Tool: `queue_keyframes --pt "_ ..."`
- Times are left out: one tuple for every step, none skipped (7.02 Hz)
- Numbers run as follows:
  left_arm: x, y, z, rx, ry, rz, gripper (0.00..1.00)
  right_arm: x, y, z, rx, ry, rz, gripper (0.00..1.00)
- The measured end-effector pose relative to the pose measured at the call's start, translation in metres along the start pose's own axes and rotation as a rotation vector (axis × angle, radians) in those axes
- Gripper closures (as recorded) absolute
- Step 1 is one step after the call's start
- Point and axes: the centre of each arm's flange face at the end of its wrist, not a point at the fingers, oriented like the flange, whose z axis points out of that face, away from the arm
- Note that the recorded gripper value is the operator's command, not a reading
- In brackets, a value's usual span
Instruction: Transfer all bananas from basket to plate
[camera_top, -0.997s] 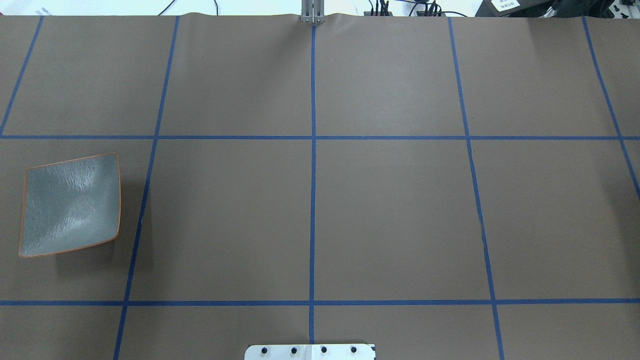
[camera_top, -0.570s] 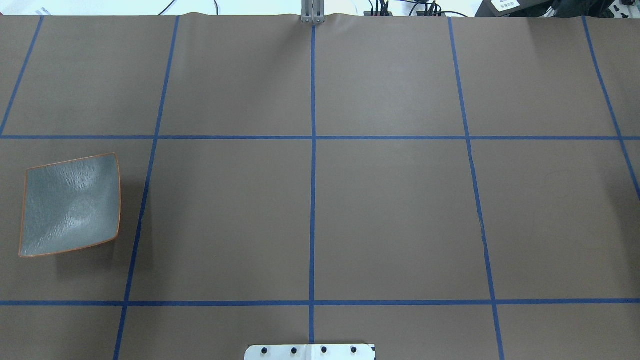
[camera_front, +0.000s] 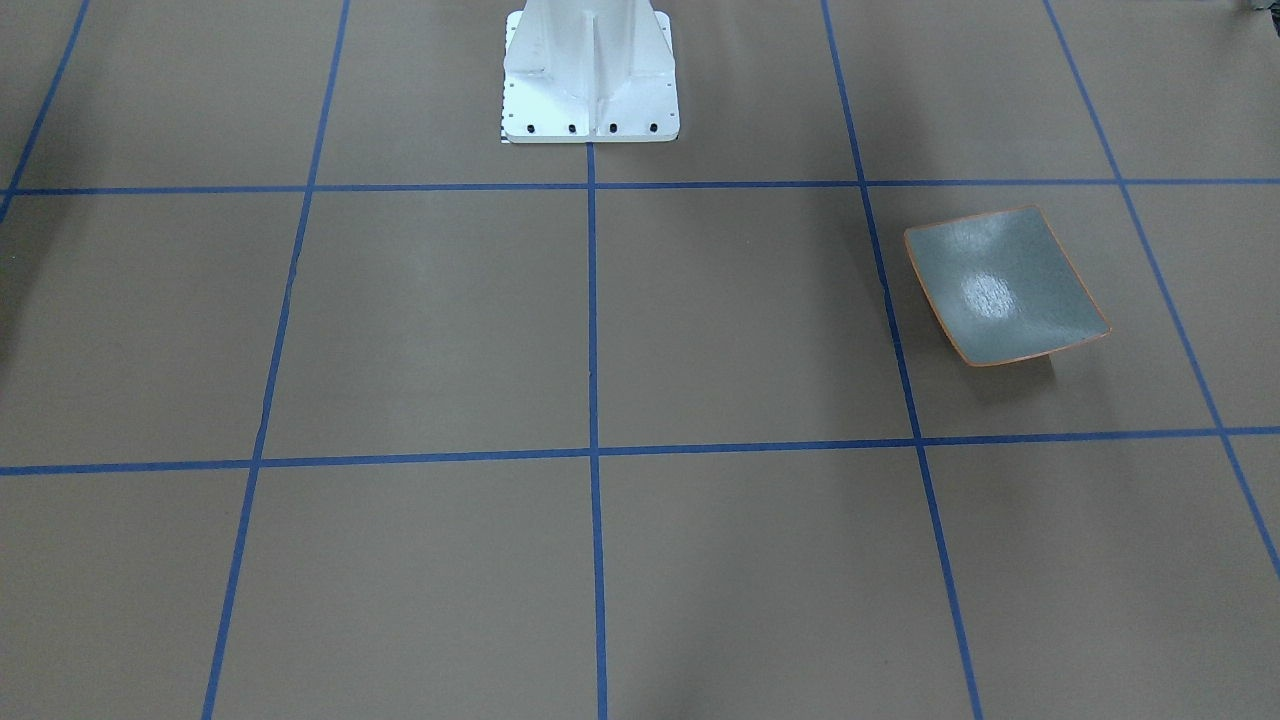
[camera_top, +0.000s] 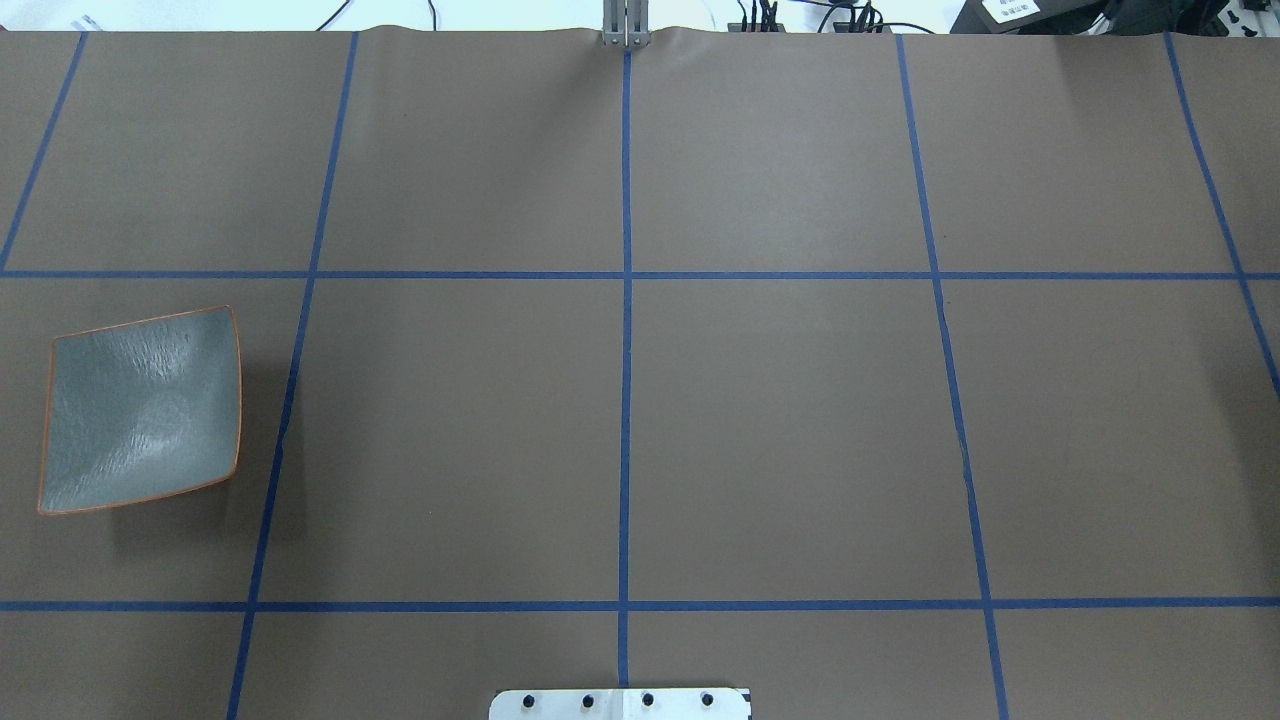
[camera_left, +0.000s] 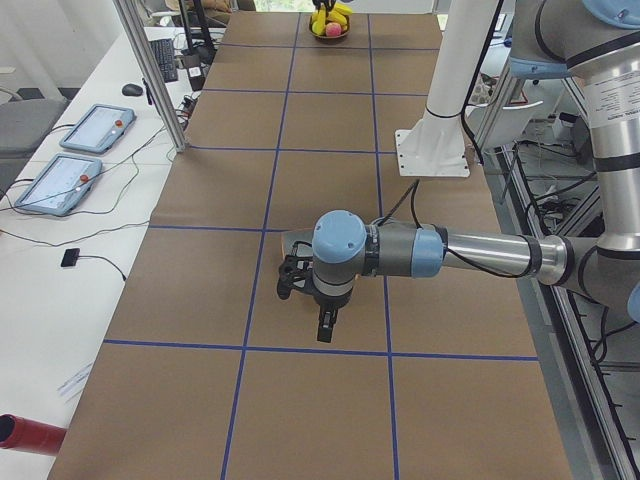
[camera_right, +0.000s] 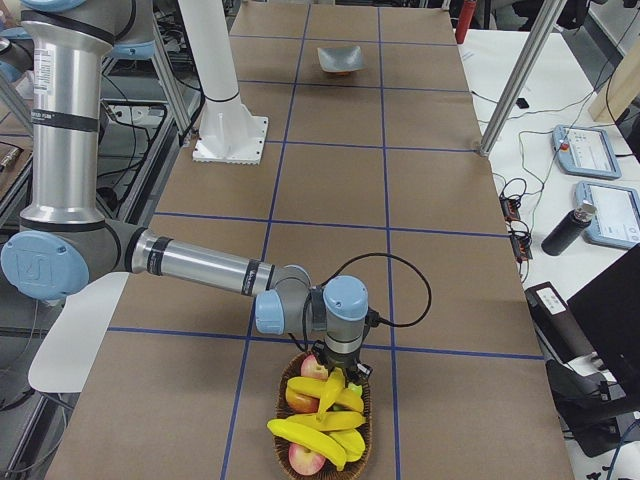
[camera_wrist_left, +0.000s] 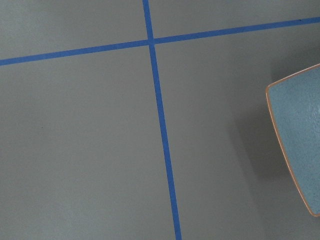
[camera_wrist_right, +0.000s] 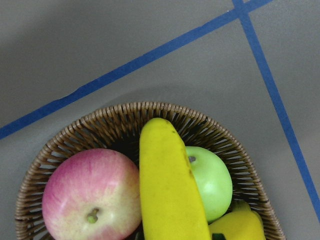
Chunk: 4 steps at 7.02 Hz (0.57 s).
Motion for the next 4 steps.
queue_keyframes --pt "0.0 0.0 0.0 -0.001 0.0 -0.001 0.0 0.002 -0.008 -0.008 0.012 0.012 -0.01 1.0" --pt "0.0 0.0 0.001 -0.002 0.001 -0.002 0.0 0.006 -0.021 -0.021 0.018 0.019 -0.013 1.0" --pt "0.0 0.0 0.001 -0.003 0.001 -0.002 0.0 0.013 -0.042 -0.043 0.014 0.01 -0.002 1.0" --pt "0.0 0.0 0.001 -0.003 0.001 -0.002 0.0 0.02 -0.067 -0.071 0.011 0.006 0.017 1.0"
